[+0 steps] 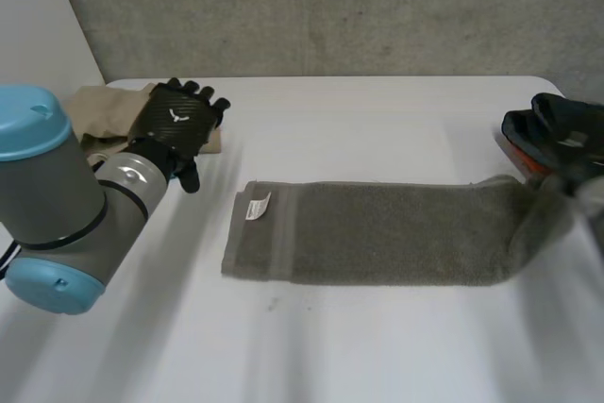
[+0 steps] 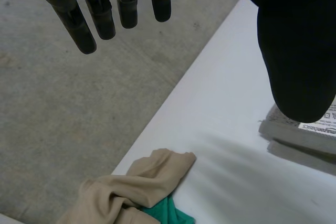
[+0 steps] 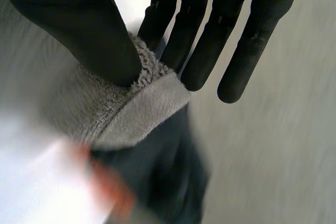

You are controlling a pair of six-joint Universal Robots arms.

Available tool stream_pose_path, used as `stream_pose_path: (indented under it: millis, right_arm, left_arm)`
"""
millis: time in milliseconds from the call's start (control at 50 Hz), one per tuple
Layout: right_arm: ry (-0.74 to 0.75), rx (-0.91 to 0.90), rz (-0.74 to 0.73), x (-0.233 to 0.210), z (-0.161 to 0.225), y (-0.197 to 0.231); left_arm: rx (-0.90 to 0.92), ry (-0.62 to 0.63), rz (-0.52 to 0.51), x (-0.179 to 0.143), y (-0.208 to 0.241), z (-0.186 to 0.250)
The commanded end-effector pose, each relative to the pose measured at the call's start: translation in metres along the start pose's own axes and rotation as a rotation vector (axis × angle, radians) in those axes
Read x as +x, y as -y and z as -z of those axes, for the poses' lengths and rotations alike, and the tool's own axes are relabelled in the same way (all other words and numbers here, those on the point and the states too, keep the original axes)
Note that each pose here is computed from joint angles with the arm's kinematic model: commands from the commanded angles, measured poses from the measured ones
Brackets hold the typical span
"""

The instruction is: Fold the laundry.

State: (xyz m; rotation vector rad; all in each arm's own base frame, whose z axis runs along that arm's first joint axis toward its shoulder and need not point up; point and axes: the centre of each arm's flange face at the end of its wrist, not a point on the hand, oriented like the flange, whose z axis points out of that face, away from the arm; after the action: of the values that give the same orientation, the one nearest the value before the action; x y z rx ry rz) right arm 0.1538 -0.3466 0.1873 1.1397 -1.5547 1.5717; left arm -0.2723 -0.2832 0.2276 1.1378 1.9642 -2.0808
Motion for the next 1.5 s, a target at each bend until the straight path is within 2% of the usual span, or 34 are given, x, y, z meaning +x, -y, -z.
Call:
stream_pose_path:
  millis: [20,40,100,120,200,240,280,340,420,460,520,560,660,740,880,980,1040,1100,1140,1220,1300,1340,1420,1440,1500]
  right_arm:
    - [0.113,0.654,0.027,-0.065,0.046,0.143]
    - [0.175,0.769,0.032,-0.089,0.058,0.161]
    - [0.272,0.896,0.033,-0.123,0.079,0.184]
    - [0.354,0.956,0.035,-0.147,0.096,0.195]
    - [0.559,0.967,0.049,-0.198,0.128,0.2]
    - [0.621,0.94,0.05,-0.207,0.133,0.197]
    - [0.666,0.888,0.043,-0.204,0.134,0.192]
    - [0.653,0.824,0.003,-0.193,0.132,0.194]
    - [0.546,0.628,-0.23,-0.137,0.106,0.187]
    - [0.499,0.491,-0.442,-0.101,0.088,0.168]
    - [0.541,0.379,-0.628,-0.089,0.086,0.149]
    - [0.568,0.295,-0.675,-0.091,0.085,0.134]
    - [0.602,0.087,-0.63,-0.099,0.084,0.085]
    - [0.589,0.028,-0.564,-0.1,0.082,0.06]
    - [0.549,0.015,-0.55,-0.097,0.076,0.054]
    - [0.256,0.094,-0.486,-0.069,0.05,0.063]
    - [0.168,0.179,-0.45,-0.05,0.05,0.083]
    - [0.217,0.363,-0.371,-0.058,0.077,0.132]
    - [0.32,0.497,-0.286,-0.088,0.105,0.166]
    - [0.484,0.646,-0.136,-0.139,0.149,0.19]
    - [0.583,0.686,-0.062,-0.172,0.167,0.189]
    - [0.592,0.678,-0.069,-0.174,0.167,0.187]
    - [0.602,0.657,-0.202,-0.165,0.164,0.189]
    - [0.557,0.643,-0.304,-0.142,0.153,0.192]
    - [0.451,0.596,-0.475,-0.092,0.127,0.187]
  left_arm:
    - [0.019,0.028,0.065,-0.011,0.008,0.007]
    - [0.018,0.029,0.07,-0.011,0.008,0.007]
    - [0.013,0.024,0.089,-0.009,0.006,0.009]
    - [0.009,0.021,0.091,-0.009,0.005,0.01]
    - [-0.006,0.011,0.092,-0.005,0.0,0.012]
    - [-0.013,0.008,0.094,-0.004,-0.002,0.012]
    - [-0.014,0.006,0.095,-0.004,-0.003,0.012]
    - [-0.013,0.005,0.094,-0.003,-0.003,0.01]
    - [0.007,0.01,0.092,-0.004,0.002,0.009]
    - [0.024,0.014,0.091,-0.004,0.005,0.007]
    - [0.033,0.014,0.09,-0.003,0.006,0.007]
    - [0.034,0.011,0.09,-0.002,0.007,0.007]
    - [0.035,-0.024,0.088,0.011,0.007,0.009]
    - [0.031,-0.054,0.087,0.022,0.006,0.01]
    - [0.028,-0.061,0.087,0.025,0.006,0.011]
    - [0.036,-0.059,0.085,0.024,0.009,0.013]
    - [0.036,-0.056,0.085,0.024,0.01,0.014]
    - [0.038,-0.056,0.083,0.024,0.01,0.015]
    - [0.04,-0.051,0.083,0.022,0.012,0.017]
    - [0.041,-0.049,0.086,0.021,0.013,0.019]
    - [0.034,-0.051,0.097,0.022,0.011,0.02]
    - [0.034,-0.051,0.106,0.022,0.011,0.02]
    - [0.045,-0.033,0.158,0.019,0.016,0.019]
    - [0.048,-0.028,0.171,0.018,0.017,0.019]
    - [0.081,-0.011,0.227,0.016,0.029,0.016]
